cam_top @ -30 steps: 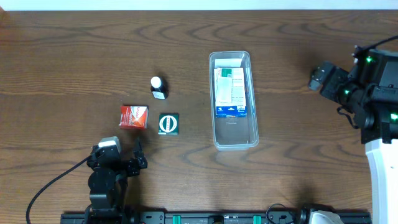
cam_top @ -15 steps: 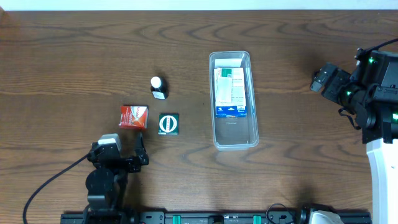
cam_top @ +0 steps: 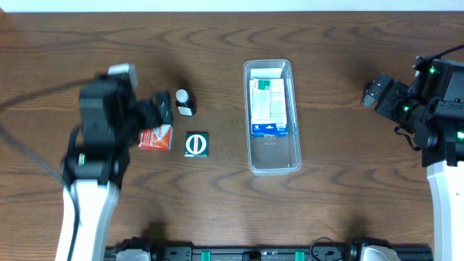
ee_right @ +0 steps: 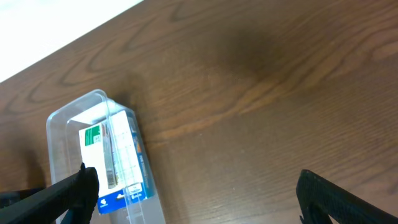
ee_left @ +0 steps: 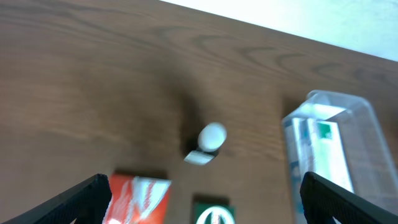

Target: Pack container

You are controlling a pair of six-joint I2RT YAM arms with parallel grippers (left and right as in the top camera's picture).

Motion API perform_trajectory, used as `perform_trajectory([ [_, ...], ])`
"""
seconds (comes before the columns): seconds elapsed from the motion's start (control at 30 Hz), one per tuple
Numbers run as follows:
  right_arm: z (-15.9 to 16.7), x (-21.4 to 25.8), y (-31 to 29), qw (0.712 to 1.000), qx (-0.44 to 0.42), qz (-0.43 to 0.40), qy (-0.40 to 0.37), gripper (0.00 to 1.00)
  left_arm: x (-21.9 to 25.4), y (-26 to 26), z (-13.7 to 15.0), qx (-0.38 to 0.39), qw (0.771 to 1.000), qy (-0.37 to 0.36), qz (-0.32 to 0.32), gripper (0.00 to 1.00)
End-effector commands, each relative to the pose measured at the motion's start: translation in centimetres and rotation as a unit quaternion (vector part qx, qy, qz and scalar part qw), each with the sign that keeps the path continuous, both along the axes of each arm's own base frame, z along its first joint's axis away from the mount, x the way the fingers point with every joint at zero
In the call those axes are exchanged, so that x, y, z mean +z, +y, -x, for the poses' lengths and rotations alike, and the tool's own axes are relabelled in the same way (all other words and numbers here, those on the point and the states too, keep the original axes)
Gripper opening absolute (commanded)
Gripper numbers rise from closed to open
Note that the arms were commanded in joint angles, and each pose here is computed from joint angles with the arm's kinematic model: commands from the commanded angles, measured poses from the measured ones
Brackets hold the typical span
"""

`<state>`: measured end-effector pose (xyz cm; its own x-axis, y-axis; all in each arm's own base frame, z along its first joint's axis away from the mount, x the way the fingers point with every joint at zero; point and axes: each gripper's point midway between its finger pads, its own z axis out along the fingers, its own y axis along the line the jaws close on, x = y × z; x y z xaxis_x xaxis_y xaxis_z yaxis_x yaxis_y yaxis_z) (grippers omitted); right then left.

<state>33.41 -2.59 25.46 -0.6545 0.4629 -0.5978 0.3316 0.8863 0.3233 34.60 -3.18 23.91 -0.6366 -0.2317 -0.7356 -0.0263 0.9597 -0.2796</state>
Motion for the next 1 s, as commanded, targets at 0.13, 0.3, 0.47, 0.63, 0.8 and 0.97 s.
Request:
perform_trajectory([
  [0.13,0.0,0.1,-0.1,1.000,-0.005,-0.003,-0.002,0.99,-2.8,-2.3,-5.0,-0.048,0.997,0.033,0.045,0.98],
  [0.3,0.0,0.1,-0.1,1.000,-0.005,-0.003,-0.002,0.99,-7.2,-2.7,-5.9,-0.047,0.994,0.089,0.050,0.98],
  [0.47,0.0,0.1,-0.1,1.000,-0.005,-0.003,-0.002,0.99,-9.6,-3.5,-6.1,-0.068,0.992,0.111,0.000,0.98],
  [0.63,0.0,0.1,-0.1,1.000,-0.005,-0.003,-0.002,0.99,-11.0,-3.8,-5.8,-0.075,0.987,0.124,-0.070,0.98],
  [0.8,0.0,0.1,-0.1,1.000,-0.005,-0.003,-0.002,0.99,-12.2,-3.0,-5.7,-0.055,0.983,0.140,-0.109,0.88],
  [0.97,0.0,0.1,-0.1,1.000,-0.005,-0.003,-0.002,0.99,-13.0,-3.0,-5.9,-0.055,0.981,0.147,-0.111,0.80],
])
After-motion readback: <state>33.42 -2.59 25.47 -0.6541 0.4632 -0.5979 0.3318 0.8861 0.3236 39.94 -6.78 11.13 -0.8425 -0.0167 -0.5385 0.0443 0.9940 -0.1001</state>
